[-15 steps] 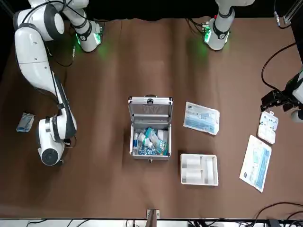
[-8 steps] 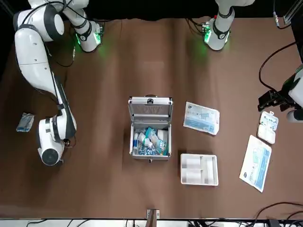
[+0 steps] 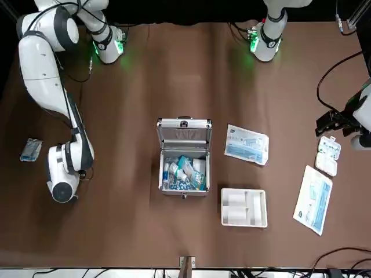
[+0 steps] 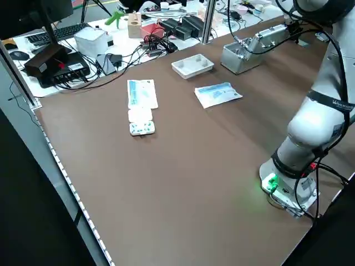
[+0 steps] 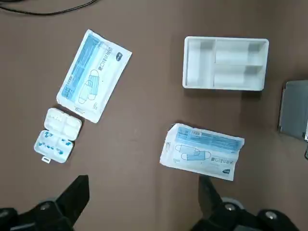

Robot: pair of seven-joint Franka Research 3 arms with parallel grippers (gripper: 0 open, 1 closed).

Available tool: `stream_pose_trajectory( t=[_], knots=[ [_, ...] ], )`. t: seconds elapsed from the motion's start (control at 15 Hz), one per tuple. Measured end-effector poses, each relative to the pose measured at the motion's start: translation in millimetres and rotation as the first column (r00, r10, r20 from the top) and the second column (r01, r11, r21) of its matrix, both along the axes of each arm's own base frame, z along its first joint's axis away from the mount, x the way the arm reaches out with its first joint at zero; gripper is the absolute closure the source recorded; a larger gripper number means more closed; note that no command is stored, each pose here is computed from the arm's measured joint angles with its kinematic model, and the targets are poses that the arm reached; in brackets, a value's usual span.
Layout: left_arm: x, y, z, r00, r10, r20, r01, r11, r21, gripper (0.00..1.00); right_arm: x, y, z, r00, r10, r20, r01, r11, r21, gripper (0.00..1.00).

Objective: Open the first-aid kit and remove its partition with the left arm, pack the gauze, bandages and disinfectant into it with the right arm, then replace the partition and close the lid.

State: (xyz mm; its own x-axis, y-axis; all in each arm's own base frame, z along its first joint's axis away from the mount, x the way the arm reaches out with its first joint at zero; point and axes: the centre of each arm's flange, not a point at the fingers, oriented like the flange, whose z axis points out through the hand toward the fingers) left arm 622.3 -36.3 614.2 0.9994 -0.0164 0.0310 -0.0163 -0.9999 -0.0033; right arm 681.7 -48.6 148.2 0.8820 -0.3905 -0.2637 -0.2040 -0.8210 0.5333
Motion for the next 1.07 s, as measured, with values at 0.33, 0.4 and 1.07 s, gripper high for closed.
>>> stream_pose_trajectory(
  t=[0.33,0.4,1.07],
  knots=[
    [-0.4,-5.8,-0.9,1.0,-0.009,-0.002,0.009,1.0,-0.001,0.0,0.7,58.0,23.4,0.999,0.025,-0.039,-0.023,0.998,0.056,0.99],
    [-0.4,-6.6,-0.9,1.0,-0.01,-0.002,0.01,1.0,-0.001,0.0,-1.1,82.8,37.4,0.998,0.019,-0.061,-0.014,0.996,0.086,0.99],
    [-0.4,-5.8,-1.2,1.0,-0.008,-0.003,0.008,1.0,-0.001,0.0,-16.6,344.2,200.7,0.99,-0.104,0.093,0.044,0.866,0.498,0.99]
  ],
)
